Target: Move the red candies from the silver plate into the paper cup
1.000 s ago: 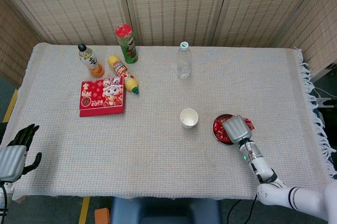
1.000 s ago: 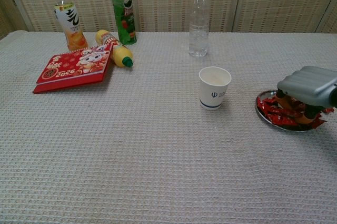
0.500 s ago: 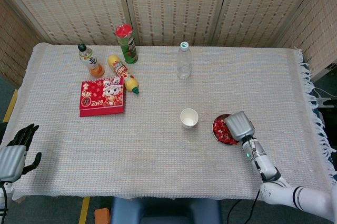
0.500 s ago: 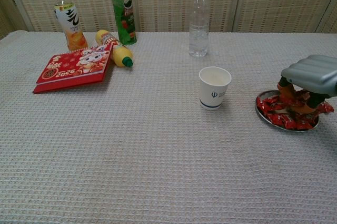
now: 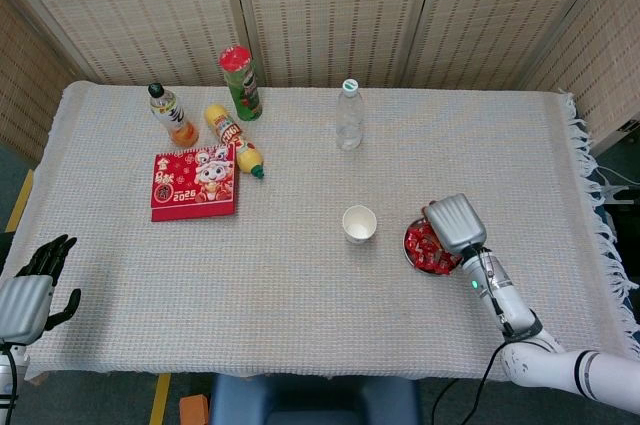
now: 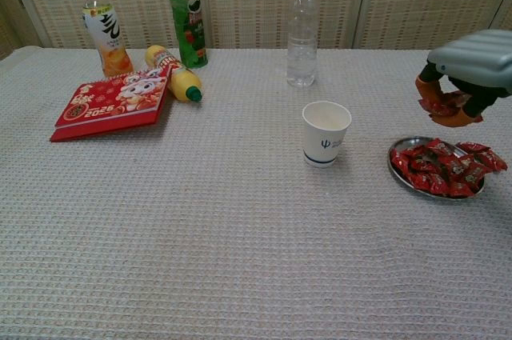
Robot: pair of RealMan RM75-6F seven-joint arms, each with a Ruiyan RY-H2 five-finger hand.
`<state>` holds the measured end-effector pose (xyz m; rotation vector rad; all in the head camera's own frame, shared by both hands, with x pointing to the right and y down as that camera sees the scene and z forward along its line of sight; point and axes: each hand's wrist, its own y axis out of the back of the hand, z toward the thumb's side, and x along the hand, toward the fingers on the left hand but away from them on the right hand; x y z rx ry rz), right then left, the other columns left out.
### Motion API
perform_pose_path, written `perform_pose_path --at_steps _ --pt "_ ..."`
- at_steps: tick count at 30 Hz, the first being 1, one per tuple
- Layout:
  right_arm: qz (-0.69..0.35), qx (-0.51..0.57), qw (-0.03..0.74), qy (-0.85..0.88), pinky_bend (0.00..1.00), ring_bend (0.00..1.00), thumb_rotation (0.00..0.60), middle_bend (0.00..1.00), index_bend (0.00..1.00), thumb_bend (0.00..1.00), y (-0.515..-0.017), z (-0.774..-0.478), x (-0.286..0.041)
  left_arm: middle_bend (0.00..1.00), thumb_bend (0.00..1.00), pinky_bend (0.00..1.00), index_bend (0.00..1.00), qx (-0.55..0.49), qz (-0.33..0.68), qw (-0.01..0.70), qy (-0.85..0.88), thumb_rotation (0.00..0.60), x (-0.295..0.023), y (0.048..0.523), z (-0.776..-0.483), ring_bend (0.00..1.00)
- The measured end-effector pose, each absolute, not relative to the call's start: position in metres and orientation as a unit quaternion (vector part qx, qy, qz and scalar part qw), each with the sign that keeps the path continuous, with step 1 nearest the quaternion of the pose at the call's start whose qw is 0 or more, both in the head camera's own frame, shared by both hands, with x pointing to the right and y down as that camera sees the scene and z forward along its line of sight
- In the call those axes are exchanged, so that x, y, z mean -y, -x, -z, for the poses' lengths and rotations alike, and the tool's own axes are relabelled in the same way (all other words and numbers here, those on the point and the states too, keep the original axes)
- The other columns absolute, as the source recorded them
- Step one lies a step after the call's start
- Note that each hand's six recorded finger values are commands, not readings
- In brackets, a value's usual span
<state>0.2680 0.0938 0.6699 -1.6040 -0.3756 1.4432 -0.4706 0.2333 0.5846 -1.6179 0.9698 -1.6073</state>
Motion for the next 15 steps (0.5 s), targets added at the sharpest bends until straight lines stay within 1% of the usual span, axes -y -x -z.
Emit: perform_pose_path --at_steps 6,15 --pt "-0.556 0.162 0.462 0.671 1.00 0.78 0.600 0.64 0.75 0.38 -0.235 -0.659 -0.081 0.00 0.45 0.32 0.00 -0.369 0.613 0.325 0.619 0.600 -0.233 0.470 -0.585 0.07" --pt "-0.527 0.161 0.459 0.697 1.00 0.78 0.600 0.64 0.75 0.38 -0.186 -0.662 -0.074 0.00 0.45 0.32 0.00 -0.375 0.610 0.322 0.619 0.600 -0.231 0.473 -0.583 0.07"
